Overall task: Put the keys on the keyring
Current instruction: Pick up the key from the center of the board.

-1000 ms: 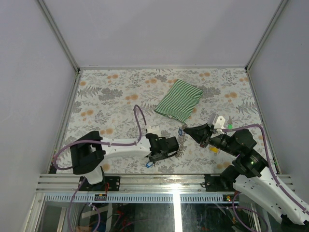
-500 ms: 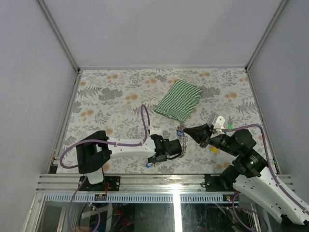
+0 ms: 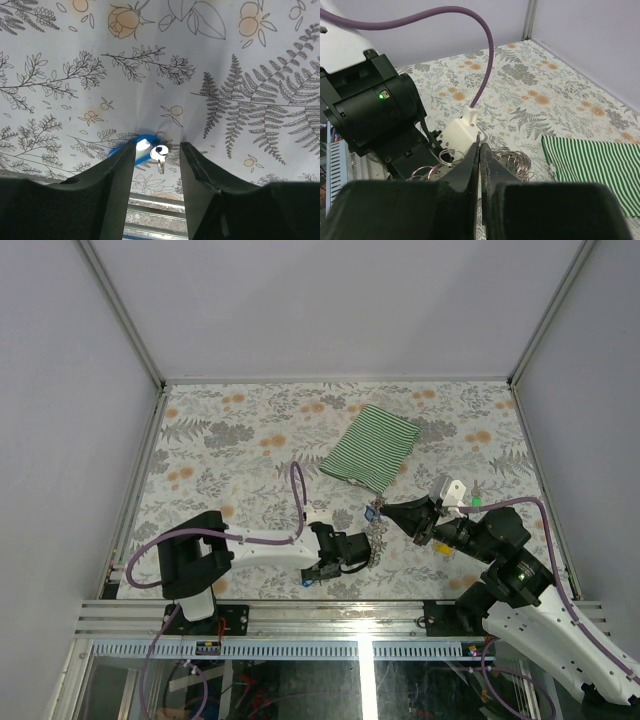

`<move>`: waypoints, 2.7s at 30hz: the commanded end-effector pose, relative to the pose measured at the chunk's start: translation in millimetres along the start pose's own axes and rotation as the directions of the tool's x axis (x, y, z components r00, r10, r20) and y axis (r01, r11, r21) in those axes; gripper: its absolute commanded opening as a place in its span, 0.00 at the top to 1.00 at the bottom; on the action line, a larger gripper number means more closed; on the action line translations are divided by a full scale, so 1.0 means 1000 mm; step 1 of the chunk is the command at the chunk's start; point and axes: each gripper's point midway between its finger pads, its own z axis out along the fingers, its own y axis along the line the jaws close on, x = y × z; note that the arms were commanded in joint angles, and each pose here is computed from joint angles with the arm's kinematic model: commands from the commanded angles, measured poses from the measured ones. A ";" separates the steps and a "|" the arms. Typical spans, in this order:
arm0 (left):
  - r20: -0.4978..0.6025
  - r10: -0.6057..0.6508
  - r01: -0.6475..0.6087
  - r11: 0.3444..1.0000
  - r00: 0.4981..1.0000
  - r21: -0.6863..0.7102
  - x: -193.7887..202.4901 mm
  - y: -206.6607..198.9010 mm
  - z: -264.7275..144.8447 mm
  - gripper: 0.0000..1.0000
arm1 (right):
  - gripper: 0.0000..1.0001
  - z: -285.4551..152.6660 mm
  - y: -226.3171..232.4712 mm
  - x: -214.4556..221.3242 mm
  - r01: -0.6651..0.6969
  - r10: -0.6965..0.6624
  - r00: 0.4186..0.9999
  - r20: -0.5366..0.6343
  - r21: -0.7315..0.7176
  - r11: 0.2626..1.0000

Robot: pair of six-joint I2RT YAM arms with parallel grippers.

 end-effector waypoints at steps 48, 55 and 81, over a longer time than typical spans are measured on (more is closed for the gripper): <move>0.017 -0.002 0.001 1.000 1.000 0.024 0.004 0.020 0.018 1.00 | 0.99 0.003 0.004 -0.032 0.038 -0.035 0.994 0.106 -0.028 0.999; 0.042 0.009 -0.011 0.998 0.999 0.060 0.001 0.024 0.014 1.00 | 0.99 0.004 0.004 -0.030 0.035 -0.031 0.995 0.099 -0.032 0.999; 0.279 0.201 -0.273 0.929 0.939 0.250 -0.027 0.002 -0.029 1.00 | 0.99 0.007 0.005 -0.025 0.022 -0.019 0.997 0.080 -0.040 0.999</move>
